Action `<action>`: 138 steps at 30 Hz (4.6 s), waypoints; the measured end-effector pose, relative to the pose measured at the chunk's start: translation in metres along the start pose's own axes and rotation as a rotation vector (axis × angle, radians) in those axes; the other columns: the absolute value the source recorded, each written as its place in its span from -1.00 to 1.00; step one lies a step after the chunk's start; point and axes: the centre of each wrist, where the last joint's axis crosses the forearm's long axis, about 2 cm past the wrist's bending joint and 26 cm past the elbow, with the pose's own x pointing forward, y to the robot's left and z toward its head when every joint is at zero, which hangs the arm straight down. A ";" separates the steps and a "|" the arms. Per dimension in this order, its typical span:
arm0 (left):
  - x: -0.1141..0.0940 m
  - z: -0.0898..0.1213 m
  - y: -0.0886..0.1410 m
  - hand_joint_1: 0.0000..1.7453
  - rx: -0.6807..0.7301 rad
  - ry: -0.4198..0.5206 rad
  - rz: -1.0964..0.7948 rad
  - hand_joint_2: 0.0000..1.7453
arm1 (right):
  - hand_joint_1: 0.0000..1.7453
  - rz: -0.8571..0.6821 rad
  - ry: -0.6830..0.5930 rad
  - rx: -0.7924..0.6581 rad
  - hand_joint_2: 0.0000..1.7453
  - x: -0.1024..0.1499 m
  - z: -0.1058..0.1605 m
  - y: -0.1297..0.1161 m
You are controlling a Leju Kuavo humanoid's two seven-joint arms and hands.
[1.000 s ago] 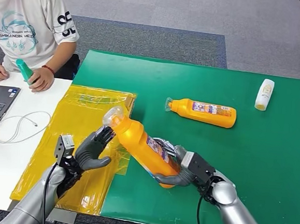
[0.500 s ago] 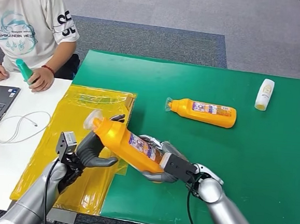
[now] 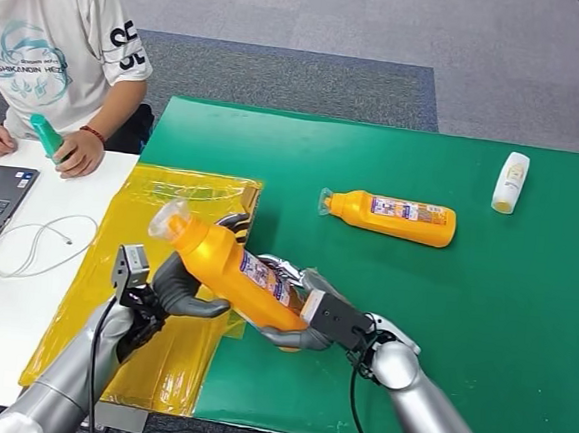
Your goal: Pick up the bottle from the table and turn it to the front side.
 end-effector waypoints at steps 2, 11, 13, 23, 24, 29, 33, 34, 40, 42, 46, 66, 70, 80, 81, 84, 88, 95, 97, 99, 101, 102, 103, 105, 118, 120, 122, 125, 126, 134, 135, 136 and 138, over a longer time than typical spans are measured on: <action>0.000 -0.002 0.000 -1.00 -0.007 -0.010 0.007 1.00 | 1.00 -0.008 -0.006 0.000 1.00 0.001 -0.001 0.001; 0.000 -0.016 -0.007 -1.00 -0.031 -0.064 0.075 1.00 | 1.00 -0.013 -0.022 -0.005 1.00 0.004 -0.008 0.006; 0.000 -0.018 -0.008 -1.00 -0.028 -0.070 0.082 1.00 | 1.00 0.017 -0.017 -0.019 1.00 0.005 -0.010 0.008; -0.003 -0.017 -0.014 -1.00 -0.006 -0.063 0.111 1.00 | 1.00 0.178 0.031 -0.078 1.00 0.004 -0.011 0.025; -0.004 -0.016 -0.015 -1.00 -0.005 -0.061 0.112 1.00 | 1.00 0.190 0.037 -0.082 1.00 0.004 -0.011 0.027; -0.005 -0.015 -0.019 -1.00 0.004 -0.056 0.117 1.00 | 1.00 0.229 0.067 -0.097 1.00 -0.002 -0.005 0.036; -0.006 -0.015 -0.022 -1.00 0.008 -0.052 0.119 1.00 | 1.00 0.228 0.089 -0.100 1.00 -0.007 0.000 0.042; -0.006 -0.015 -0.022 -1.00 0.009 -0.052 0.119 1.00 | 1.00 0.227 0.094 -0.102 1.00 -0.008 0.001 0.042; -0.007 -0.014 -0.023 -0.96 0.014 -0.051 0.119 1.00 | 0.28 0.218 0.113 -0.115 1.00 -0.013 0.004 0.045; -0.007 -0.014 -0.024 0.00 0.014 -0.050 0.120 1.00 | 0.59 0.214 0.118 -0.116 1.00 -0.014 0.005 0.045; -0.008 -0.013 -0.025 1.00 0.010 -0.049 0.127 1.00 | 0.83 0.202 0.124 -0.115 1.00 -0.015 0.006 0.045; -0.007 -0.014 -0.027 1.00 0.002 -0.068 0.128 1.00 | 0.96 0.172 0.124 -0.129 1.00 -0.016 0.007 0.046; -0.007 -0.014 -0.027 0.84 0.002 -0.069 0.129 1.00 | 1.00 0.168 0.121 -0.133 1.00 -0.016 0.007 0.046; -0.008 -0.013 -0.028 -1.00 0.003 -0.065 0.133 1.00 | 1.00 0.159 0.102 -0.150 1.00 -0.012 0.006 0.041; -0.008 -0.013 -0.028 -1.00 0.003 -0.064 0.134 1.00 | 1.00 0.160 0.099 -0.151 1.00 -0.011 0.006 0.041; -0.008 -0.012 -0.029 -1.00 0.003 -0.062 0.138 1.00 | 1.00 0.161 0.090 -0.153 1.00 -0.009 0.005 0.041; -0.008 -0.012 -0.029 -1.00 -0.002 -0.069 0.153 1.00 | 1.00 0.162 0.084 -0.155 1.00 -0.008 0.004 0.040; -0.008 -0.012 -0.029 -1.00 -0.006 -0.069 0.165 1.00 | 1.00 0.164 0.079 -0.154 1.00 -0.006 0.002 0.039; -0.008 -0.012 -0.029 -1.00 -0.005 -0.069 0.165 1.00 | 1.00 0.166 0.078 -0.154 1.00 -0.006 0.002 0.039; -0.008 -0.012 -0.029 -1.00 -0.005 -0.070 0.166 1.00 | 1.00 0.168 0.076 -0.154 1.00 -0.005 0.002 0.039; -0.008 -0.012 -0.029 -1.00 -0.005 -0.070 0.168 1.00 | 1.00 0.170 0.073 -0.154 1.00 -0.005 0.002 0.038; -0.008 -0.012 -0.029 -1.00 -0.006 -0.070 0.169 1.00 | 1.00 0.171 0.072 -0.154 1.00 -0.004 0.001 0.038; -0.008 -0.012 -0.029 -1.00 -0.006 -0.071 0.171 1.00 | 1.00 0.174 0.069 -0.154 1.00 -0.004 0.001 0.038; -0.008 -0.013 -0.029 -1.00 -0.008 -0.074 0.177 1.00 | 1.00 0.179 0.061 -0.154 1.00 -0.003 0.001 0.038; -0.008 -0.011 -0.032 -1.00 -0.024 -0.107 0.273 1.00 | 0.97 0.275 -0.063 -0.196 1.00 0.019 -0.002 0.035; -0.008 -0.011 -0.032 -1.00 -0.025 -0.110 0.281 1.00 | 0.98 0.278 -0.068 -0.197 1.00 0.020 -0.002 0.035; -0.007 -0.011 -0.032 -1.00 -0.025 -0.106 0.281 1.00 | 1.00 0.278 -0.069 -0.197 1.00 0.020 -0.002 0.035; -0.007 -0.011 -0.032 -1.00 -0.025 -0.102 0.282 1.00 | 1.00 0.278 -0.068 -0.197 1.00 0.020 -0.002 0.035; -0.007 -0.011 -0.032 -1.00 -0.025 -0.101 0.282 1.00 | 1.00 0.278 -0.068 -0.196 1.00 0.020 -0.002 0.035; -0.007 -0.011 -0.032 -1.00 -0.029 -0.097 0.277 1.00 | 1.00 0.277 -0.065 -0.191 1.00 0.020 -0.002 0.036; -0.007 -0.011 -0.032 -1.00 -0.031 -0.096 0.276 1.00 | 1.00 0.277 -0.064 -0.190 1.00 0.019 -0.002 0.036; -0.007 -0.011 -0.032 -1.00 -0.034 -0.095 0.275 1.00 | 1.00 0.277 -0.063 -0.188 1.00 0.019 -0.002 0.036; -0.007 -0.012 -0.033 -1.00 -0.041 -0.093 0.273 1.00 | 1.00 0.276 -0.060 -0.184 1.00 0.018 -0.002 0.037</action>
